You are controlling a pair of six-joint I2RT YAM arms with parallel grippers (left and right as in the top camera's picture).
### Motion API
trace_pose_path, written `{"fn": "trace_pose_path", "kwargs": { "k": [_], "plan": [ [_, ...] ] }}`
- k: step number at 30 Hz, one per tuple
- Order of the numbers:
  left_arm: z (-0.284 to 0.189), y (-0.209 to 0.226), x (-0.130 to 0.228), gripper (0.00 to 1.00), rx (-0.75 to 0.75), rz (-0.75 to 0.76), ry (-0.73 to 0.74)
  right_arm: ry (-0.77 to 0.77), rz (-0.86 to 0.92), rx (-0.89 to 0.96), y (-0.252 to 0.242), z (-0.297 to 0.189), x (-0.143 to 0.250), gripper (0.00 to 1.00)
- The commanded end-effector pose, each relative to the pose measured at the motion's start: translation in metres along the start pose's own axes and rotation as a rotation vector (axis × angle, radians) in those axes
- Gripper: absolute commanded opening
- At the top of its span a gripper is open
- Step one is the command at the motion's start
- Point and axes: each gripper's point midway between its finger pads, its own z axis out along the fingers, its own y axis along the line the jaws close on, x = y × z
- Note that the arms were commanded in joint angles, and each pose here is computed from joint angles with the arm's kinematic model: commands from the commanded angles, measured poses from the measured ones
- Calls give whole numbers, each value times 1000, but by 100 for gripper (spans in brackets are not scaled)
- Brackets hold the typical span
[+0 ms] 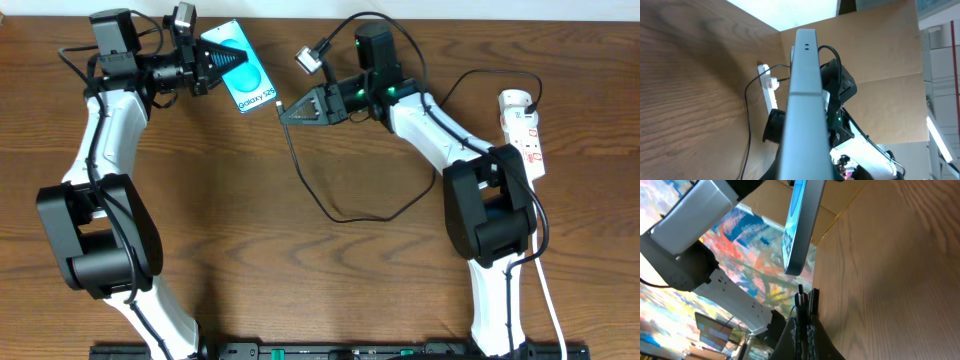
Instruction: Plug charger to phone and switch on socket
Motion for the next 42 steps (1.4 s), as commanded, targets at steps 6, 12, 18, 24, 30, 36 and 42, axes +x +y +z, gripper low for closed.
{"fn": "trace_pose_path", "kwargs": {
  "k": [6, 12, 18, 24, 30, 36, 42],
  "plan": [
    [22, 2, 2, 7, -24, 22, 18, -16, -54, 2, 16, -13, -9, 1],
    [18, 22, -2, 7, -30, -9, 7, -60, -63, 31, 12, -39, -15, 1],
    [9, 17, -15, 7, -23, 14, -26, -98, -31, 54, 5, -61, -14, 1],
    [7, 14, -18, 7, -15, 24, -30, -94, 53, 92, -13, -59, 32, 1],
    [8, 13, -18, 7, -14, 30, -30, -28, 80, 160, -11, -59, 79, 1],
    [21, 7, -8, 7, 13, 40, 18, 4, 76, 165, -6, -56, 91, 1],
    [44, 2, 7, 7, 44, 50, 87, 30, 56, 153, -5, -45, 94, 1]
  ]
}}
